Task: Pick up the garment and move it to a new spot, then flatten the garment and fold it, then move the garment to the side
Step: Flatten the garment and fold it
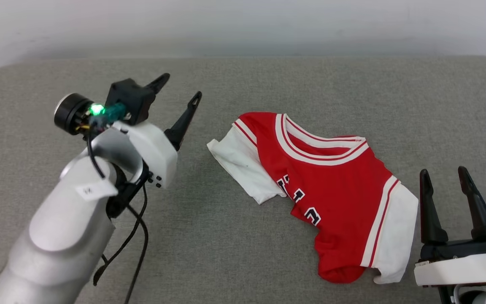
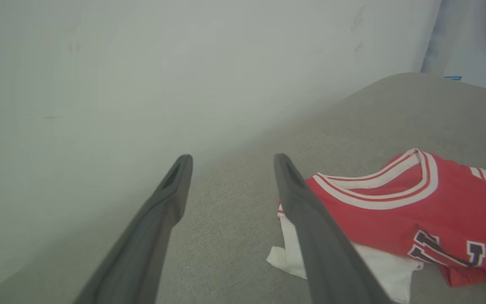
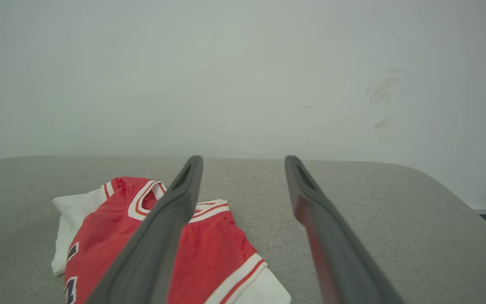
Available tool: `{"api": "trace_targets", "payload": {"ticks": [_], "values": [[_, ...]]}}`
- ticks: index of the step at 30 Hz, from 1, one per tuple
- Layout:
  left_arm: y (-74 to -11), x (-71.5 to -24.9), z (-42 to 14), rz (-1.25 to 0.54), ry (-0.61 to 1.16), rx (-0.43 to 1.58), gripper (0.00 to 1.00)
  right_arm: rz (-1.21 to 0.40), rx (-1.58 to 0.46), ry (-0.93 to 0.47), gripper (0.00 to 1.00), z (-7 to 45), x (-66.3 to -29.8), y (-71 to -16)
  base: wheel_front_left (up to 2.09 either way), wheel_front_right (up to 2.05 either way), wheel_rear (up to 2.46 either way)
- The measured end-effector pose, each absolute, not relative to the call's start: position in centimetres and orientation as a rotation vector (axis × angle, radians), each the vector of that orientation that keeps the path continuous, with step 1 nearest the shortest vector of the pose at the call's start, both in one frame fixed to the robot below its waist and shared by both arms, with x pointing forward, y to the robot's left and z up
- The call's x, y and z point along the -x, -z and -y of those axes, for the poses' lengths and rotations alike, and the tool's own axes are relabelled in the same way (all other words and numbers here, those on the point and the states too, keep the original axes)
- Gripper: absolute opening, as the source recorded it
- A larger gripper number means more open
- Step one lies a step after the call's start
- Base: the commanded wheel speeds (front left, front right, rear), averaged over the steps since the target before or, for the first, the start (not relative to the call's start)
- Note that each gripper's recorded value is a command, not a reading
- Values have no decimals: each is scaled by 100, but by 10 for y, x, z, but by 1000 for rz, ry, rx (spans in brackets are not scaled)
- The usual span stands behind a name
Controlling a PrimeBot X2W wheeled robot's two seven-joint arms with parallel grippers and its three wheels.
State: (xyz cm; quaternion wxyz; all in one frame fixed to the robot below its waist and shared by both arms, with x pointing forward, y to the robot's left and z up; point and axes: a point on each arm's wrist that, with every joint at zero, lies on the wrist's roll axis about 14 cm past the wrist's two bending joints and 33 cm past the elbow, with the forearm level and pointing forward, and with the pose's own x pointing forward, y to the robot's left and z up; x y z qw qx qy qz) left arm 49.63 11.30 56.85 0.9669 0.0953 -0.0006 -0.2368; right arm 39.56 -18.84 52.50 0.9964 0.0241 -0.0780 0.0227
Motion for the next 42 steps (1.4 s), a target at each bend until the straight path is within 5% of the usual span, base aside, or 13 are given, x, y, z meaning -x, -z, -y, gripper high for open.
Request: {"api": "trace_targets", "payload": {"ticks": [16, 37, 38, 39, 42], "values": [[-457, -469, -56, -738, 813, -323, 100, 127, -34, 3, 100, 205, -411, -512, 0, 0, 0], [-365, -477, -52, -1009, 908, -466, 100, 65, -32, 85, 100, 233, -421, -487, 0, 0, 0], [-365, -476, -53, -1009, 910, -473, 42, 66, -32, 86, 100, 234, -421, -487, 0, 0, 0], [-366, -475, -53, -1008, 913, -476, 0, 66, -34, 86, 100, 234, -421, -487, 0, 0, 0], [-368, -472, -55, -1003, 910, -474, 0, 75, -36, 84, 100, 233, -421, -490, 0, 0, 0]]}}
